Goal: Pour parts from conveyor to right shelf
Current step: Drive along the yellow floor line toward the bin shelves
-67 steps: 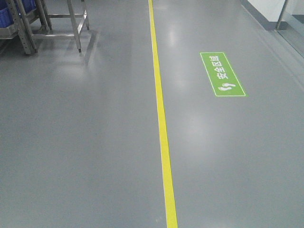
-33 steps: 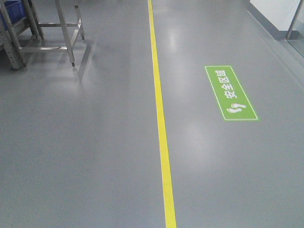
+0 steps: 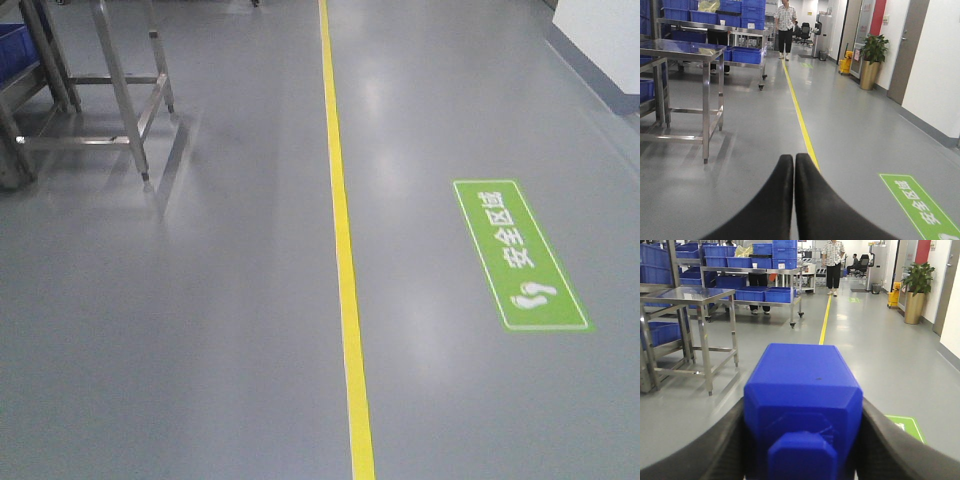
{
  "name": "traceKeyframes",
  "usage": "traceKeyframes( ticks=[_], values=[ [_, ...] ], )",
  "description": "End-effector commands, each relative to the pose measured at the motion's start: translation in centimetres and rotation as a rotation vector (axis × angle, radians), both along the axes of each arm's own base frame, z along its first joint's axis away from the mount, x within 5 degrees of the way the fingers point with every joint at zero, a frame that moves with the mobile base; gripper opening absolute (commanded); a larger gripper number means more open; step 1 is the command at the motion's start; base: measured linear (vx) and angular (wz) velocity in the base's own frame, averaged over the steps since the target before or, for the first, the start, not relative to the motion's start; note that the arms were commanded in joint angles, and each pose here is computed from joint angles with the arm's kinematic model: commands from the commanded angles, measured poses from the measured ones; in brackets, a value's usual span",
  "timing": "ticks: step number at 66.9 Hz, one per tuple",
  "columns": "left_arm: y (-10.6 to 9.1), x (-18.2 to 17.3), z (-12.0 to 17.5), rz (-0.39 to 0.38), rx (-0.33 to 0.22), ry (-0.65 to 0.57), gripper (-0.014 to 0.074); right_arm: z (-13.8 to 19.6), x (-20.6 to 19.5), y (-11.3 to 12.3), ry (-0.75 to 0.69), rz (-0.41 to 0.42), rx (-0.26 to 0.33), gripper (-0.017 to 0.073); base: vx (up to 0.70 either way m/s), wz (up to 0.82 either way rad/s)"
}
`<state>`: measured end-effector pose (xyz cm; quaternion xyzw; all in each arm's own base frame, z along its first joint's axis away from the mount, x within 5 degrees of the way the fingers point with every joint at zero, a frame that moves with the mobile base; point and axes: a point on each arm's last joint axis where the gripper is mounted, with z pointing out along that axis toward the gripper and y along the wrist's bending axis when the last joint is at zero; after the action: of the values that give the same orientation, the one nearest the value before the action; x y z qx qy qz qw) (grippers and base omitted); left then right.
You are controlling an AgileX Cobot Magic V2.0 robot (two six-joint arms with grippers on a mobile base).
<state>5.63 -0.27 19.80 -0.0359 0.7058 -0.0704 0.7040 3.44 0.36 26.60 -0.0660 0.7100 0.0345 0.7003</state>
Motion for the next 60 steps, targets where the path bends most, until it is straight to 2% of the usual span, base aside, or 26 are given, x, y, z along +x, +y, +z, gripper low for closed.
traceKeyframes(
  ticks=[1,60],
  values=[
    [-0.05,0.01,0.0,-0.008,-0.016,-0.061,-0.0006,1.54,-0.2,-0.02,-0.099,-0.001,0.0,-0.0004,0.77,0.0],
    [-0.05,0.01,0.0,-0.008,-0.016,-0.061,-0.0006,1.54,-0.2,-0.02,-0.099,-0.002,0.0,-0.0004,0.78,-0.02]
  ],
)
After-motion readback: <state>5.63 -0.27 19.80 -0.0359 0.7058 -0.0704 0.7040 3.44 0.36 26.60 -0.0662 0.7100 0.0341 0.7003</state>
